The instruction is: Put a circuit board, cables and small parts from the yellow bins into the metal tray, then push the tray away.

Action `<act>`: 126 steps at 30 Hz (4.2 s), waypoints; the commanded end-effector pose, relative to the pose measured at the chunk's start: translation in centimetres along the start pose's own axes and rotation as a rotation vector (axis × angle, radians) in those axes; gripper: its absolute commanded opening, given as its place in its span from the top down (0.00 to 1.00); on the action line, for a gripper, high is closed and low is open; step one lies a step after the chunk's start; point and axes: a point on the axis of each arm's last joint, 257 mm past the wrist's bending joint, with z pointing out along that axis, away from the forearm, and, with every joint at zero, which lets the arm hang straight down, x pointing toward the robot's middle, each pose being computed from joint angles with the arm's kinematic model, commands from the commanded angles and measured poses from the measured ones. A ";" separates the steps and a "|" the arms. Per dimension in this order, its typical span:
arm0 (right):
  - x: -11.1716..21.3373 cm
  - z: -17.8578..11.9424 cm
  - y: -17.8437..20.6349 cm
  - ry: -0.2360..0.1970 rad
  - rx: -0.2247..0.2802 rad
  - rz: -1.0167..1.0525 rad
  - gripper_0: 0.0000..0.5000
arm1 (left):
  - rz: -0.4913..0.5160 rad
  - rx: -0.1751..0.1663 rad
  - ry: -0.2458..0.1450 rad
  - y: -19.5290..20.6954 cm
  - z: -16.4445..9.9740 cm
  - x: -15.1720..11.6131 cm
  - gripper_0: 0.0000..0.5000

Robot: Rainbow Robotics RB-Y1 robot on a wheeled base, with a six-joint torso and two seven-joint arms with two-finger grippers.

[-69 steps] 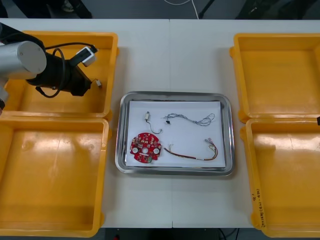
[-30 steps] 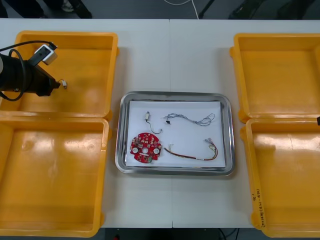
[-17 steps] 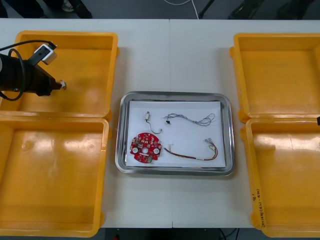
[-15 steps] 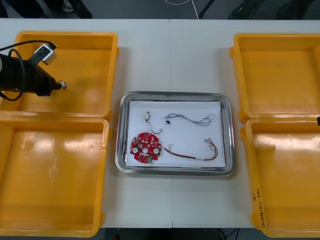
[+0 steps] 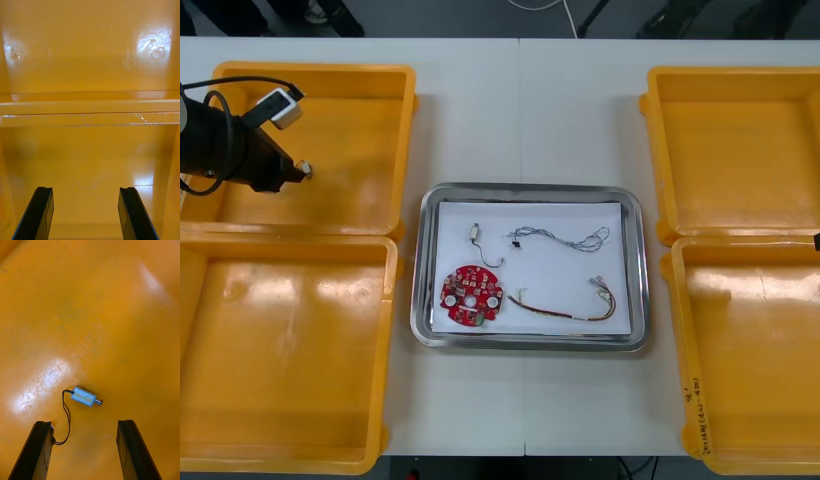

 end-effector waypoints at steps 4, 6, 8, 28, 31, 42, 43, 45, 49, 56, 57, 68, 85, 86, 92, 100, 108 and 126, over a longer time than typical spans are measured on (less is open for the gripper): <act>-0.9 -1.8 -1.2 -0.039 0.038 -0.047 0.00 | -0.211 -0.061 -0.054 2.7 -3.5 -5.3 0.00; -0.9 -1.8 -1.2 -0.039 0.038 -0.047 0.00 | -0.226 -0.072 -0.042 2.6 -3.5 -5.5 0.00; -0.9 -1.8 -1.2 -0.039 0.038 -0.047 0.00 | -0.253 -0.088 -0.023 2.3 -3.3 -5.8 0.00; -0.9 -1.8 -1.2 -0.039 0.038 -0.047 0.00 | -0.566 -0.166 0.115 0.4 -3.5 -5.4 0.00; -0.9 -1.8 -1.2 -0.039 0.038 -0.047 0.00 | -0.628 -0.176 0.119 0.4 -3.5 -5.2 0.00; -0.9 -1.8 -1.2 -0.039 0.038 -0.047 0.00 | -0.743 -0.203 0.164 0.5 -2.8 -3.3 0.00; -0.9 -1.8 -1.2 -0.039 0.038 -0.047 0.00 | -0.748 -0.203 0.161 0.5 -2.7 -3.3 0.00; -0.9 -1.8 -1.2 -0.039 0.038 -0.047 0.00 | -0.763 -0.202 0.158 0.4 -2.2 -3.2 0.00; -0.9 -1.8 -1.2 -0.039 0.038 -0.047 0.00 | -0.781 -0.203 0.142 0.5 -1.5 -3.3 0.00; -0.9 -1.8 -1.2 -0.039 0.038 -0.047 0.00 | -0.805 -0.197 0.112 0.7 -0.6 -3.5 0.00; -0.9 -1.8 -1.2 -0.039 0.038 -0.047 0.00 | -0.808 -0.195 0.106 0.7 -0.4 -3.6 0.00; -0.9 -1.8 -1.2 -0.039 0.038 -0.047 0.00 | -0.833 -0.178 0.044 0.7 1.5 -4.4 0.00; -0.9 -1.8 -1.2 -0.039 0.038 -0.047 0.00 | -0.851 -0.161 0.020 0.6 2.8 -4.2 0.00; -0.9 -1.8 -1.2 -0.039 0.038 -0.047 0.00 | -0.853 -0.161 0.021 0.6 2.8 -4.2 0.00; -0.9 -1.8 -1.2 -0.039 0.038 -0.047 0.00 | -0.860 -0.155 0.010 0.7 3.3 -4.1 0.00; -0.9 -1.8 -1.2 -0.039 0.038 -0.047 0.00 | -0.852 -0.156 0.013 0.7 3.3 -4.0 0.91; -0.9 -1.8 -1.2 -0.039 0.038 -0.047 0.00 | -0.841 -0.154 0.016 0.6 3.4 -3.8 1.00; -0.9 -1.8 -1.2 -0.039 0.038 -0.047 0.00 | -0.839 -0.141 0.050 0.9 1.4 -3.9 1.00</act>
